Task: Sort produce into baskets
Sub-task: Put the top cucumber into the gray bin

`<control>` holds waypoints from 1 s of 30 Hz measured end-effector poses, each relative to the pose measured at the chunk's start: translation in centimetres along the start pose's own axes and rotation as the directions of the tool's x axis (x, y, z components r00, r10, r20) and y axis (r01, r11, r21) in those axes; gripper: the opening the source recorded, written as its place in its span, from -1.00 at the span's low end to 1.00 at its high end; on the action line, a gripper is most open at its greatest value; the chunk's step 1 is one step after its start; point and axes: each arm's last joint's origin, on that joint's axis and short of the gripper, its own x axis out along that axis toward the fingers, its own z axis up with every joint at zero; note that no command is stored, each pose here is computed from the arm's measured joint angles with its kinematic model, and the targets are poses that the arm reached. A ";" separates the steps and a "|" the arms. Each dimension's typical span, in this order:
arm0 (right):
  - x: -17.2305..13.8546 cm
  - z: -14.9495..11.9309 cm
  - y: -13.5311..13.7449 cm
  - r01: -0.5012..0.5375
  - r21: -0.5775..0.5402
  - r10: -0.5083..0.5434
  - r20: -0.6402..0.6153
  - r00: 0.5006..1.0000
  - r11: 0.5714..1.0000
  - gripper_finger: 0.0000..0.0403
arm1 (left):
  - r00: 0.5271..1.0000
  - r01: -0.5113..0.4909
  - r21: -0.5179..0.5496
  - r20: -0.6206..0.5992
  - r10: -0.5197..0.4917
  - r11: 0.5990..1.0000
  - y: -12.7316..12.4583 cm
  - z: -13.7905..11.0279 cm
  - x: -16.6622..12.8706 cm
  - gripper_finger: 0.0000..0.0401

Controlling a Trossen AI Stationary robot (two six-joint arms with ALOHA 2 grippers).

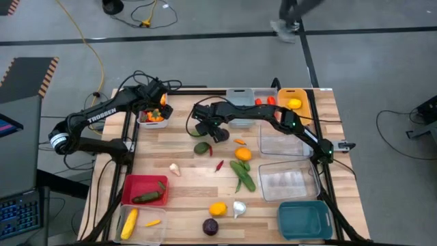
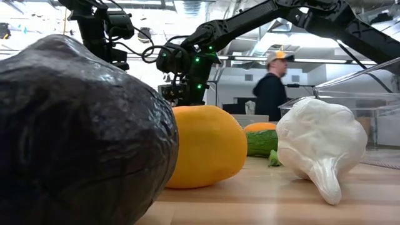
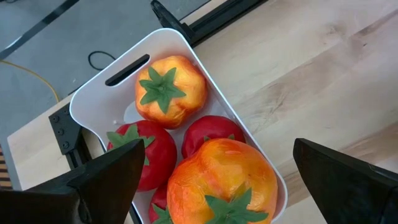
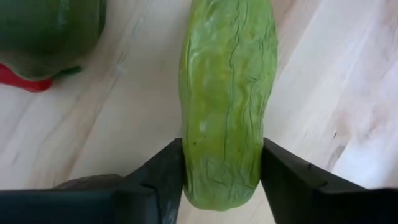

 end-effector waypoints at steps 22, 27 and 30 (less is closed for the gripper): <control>-6.2 1.0 -0.1 0.070 0.036 -0.073 0.080 0.994 0.997 -0.08 | 1.000 0.000 0.000 0.000 0.000 1.000 0.0 0.0 0.0 0.98; -11.1 -0.4 -1.0 0.095 0.115 -0.106 0.097 0.990 0.989 -0.05 | 1.000 0.000 0.000 0.000 0.000 1.000 0.0 0.0 0.0 0.98; -14.1 -2.0 -1.4 0.091 0.199 -0.109 0.083 0.991 0.976 -0.06 | 1.000 -0.001 0.000 0.000 0.001 1.000 0.0 0.0 0.0 0.98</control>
